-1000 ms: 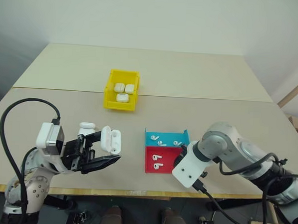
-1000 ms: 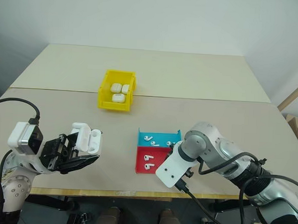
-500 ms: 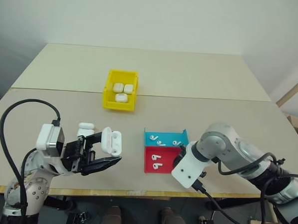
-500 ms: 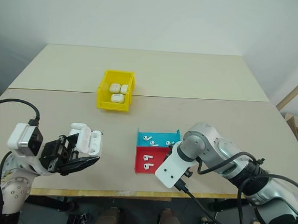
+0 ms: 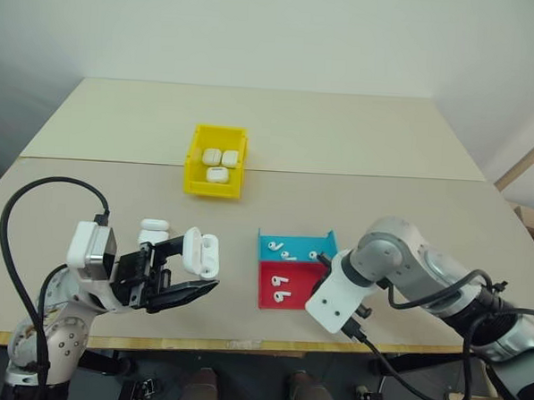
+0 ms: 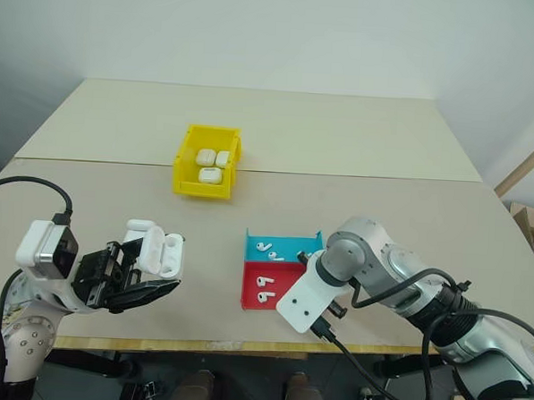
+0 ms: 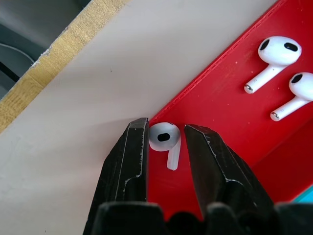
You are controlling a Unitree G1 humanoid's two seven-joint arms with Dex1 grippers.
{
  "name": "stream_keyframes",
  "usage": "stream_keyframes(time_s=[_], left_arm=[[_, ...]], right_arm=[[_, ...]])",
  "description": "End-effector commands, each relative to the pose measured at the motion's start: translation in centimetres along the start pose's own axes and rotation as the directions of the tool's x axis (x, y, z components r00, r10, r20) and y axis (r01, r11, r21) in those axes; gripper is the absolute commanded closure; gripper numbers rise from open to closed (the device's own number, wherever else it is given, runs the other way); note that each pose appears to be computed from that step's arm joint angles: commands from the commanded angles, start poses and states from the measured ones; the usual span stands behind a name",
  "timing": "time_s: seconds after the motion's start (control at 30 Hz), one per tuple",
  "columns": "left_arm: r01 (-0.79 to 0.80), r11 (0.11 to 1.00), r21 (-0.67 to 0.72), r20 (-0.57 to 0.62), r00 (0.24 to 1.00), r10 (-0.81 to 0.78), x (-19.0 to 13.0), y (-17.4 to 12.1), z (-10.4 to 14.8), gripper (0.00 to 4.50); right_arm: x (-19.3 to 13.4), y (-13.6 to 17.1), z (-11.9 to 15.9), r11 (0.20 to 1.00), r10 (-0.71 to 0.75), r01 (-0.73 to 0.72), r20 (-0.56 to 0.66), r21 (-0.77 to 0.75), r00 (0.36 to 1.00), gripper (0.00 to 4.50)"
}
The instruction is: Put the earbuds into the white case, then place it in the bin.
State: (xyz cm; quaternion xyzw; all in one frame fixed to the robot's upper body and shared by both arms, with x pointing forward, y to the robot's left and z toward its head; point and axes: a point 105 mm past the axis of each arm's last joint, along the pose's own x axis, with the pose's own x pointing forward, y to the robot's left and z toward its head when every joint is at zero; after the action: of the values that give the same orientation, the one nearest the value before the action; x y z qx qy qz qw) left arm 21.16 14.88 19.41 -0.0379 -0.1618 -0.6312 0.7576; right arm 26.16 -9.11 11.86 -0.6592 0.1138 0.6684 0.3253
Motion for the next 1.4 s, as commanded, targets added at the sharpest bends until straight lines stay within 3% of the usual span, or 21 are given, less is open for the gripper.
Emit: stream_keyframes(time_s=[0.03,0.63,1.4], left_arm=[[0.026,0.999,0.041,0.014,1.0,-0.027,0.43,-0.26,0.72,1.7],[0.02,0.999,0.047,0.008,1.0,-0.021,0.46,-0.42,0.56,1.7],[0.021,0.998,0.051,0.006,1.0,-0.021,0.48,-0.41,0.46,1.7]], right_arm=[[-1.08,-0.22,-0.03,0.999,0.004,-0.005,-0.019,-0.038,1.0,3.0],[-1.15,0.0,-0.61,0.986,0.051,-0.056,-0.037,-0.158,0.998,3.0],[-0.77,0.05,-0.19,0.983,0.061,-0.064,-0.022,-0.175,0.998,3.0]])
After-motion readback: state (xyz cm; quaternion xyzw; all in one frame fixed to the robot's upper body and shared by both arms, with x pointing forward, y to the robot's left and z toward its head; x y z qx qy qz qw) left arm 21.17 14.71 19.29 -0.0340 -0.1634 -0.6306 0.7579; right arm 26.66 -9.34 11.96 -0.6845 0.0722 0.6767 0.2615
